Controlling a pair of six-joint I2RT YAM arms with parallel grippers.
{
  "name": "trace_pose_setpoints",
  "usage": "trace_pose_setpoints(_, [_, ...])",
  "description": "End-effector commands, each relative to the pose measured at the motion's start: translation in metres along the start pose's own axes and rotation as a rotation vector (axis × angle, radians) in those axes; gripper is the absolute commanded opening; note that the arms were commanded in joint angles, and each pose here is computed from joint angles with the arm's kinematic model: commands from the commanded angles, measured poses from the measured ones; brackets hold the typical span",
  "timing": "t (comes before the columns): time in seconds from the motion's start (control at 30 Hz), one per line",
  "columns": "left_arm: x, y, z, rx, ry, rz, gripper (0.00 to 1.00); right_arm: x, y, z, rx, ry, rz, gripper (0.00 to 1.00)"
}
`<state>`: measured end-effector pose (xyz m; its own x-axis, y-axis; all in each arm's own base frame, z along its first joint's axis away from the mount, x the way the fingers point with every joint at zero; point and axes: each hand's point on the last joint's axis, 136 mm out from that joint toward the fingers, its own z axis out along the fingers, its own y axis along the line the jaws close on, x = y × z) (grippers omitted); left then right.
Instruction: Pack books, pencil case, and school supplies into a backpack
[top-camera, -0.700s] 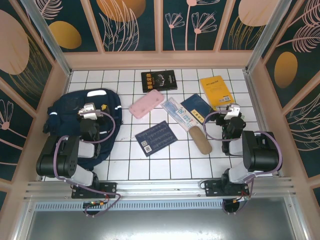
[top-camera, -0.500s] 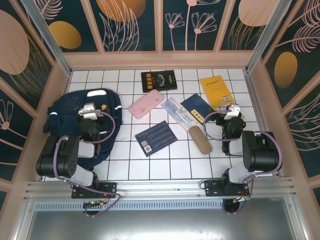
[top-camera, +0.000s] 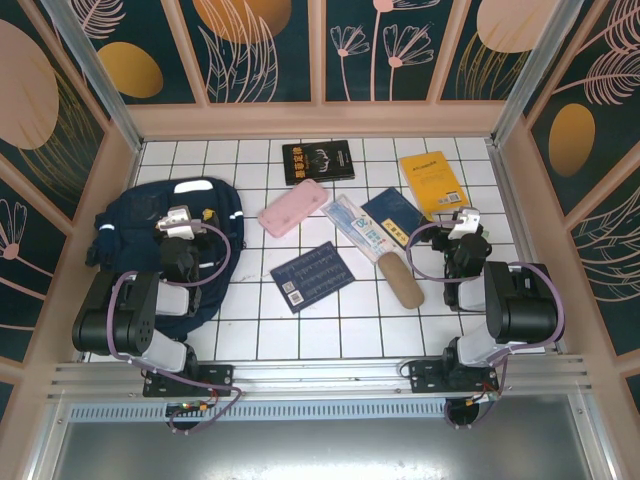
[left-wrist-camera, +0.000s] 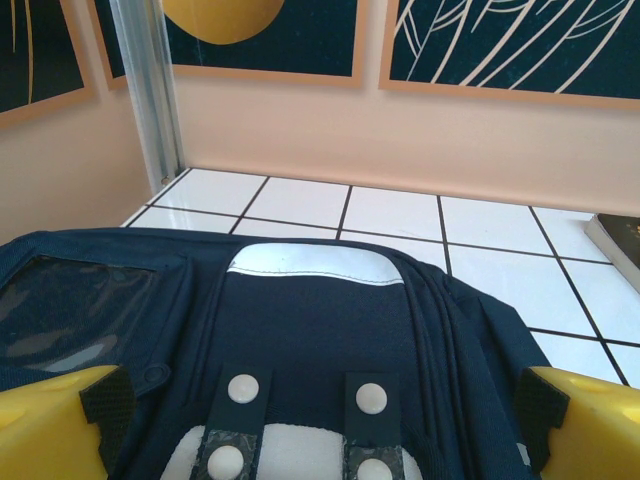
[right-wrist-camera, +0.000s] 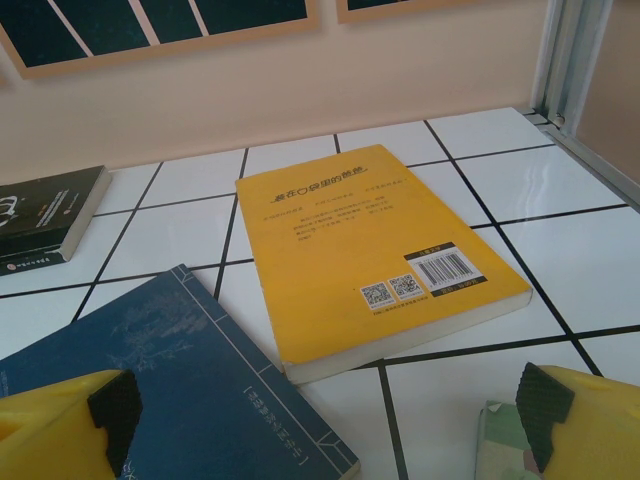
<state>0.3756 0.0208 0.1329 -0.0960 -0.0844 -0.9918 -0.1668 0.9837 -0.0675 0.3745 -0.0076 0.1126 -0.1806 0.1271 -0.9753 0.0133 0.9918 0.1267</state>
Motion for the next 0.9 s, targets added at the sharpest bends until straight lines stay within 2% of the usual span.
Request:
trace_pose_setpoints(0.0, [-0.005,0.003,-0.002,-0.008,-0.026,0.008,0.99,-0.009,0.002,0.004,-0.015,-0.025,-0.011,0.99])
trace_pose_setpoints(0.07, [-0.011,0.003,0.0,-0.011,-0.018,0.012,0.99,-0.011,0.002,0.003,-0.011,-0.029,-0.012,0.99])
trace_pose_setpoints(0.27, [-0.053,0.025,0.014,-0.201,0.097,-0.072,0.99,-0.038,-0.009,0.009,0.078,0.021,0.033,0.99])
trace_pose_setpoints(0.37, [-0.077,0.029,0.017,-0.27,0.184,-0.191,0.99,-0.062,-0.02,0.008,0.145,0.007,0.194,0.99])
trace_pose_setpoints(0.43, [-0.083,0.023,0.018,-0.253,0.232,-0.217,0.99,-0.075,-0.021,0.009,0.149,0.019,0.316,0.99])
trace_pose_setpoints(0.5, [-0.08,0.009,0.019,-0.186,0.295,-0.25,0.99,-0.08,-0.021,0.012,0.159,0.071,0.43,0.99])
trace_pose_setpoints(0.67, [-0.055,-0.027,0.016,-0.004,0.445,-0.307,0.96,-0.087,0.009,0.021,0.026,0.158,0.508,0.99])
trace_pose_setpoints(0.73, [-0.041,-0.035,0.013,0.032,0.508,-0.321,0.93,-0.083,0.024,0.022,-0.011,0.191,0.514,0.99])
trace_pose_setpoints(0.87, [-0.004,-0.044,0.006,0.061,0.66,-0.325,0.78,-0.073,0.07,0.017,-0.093,0.242,0.46,0.99])
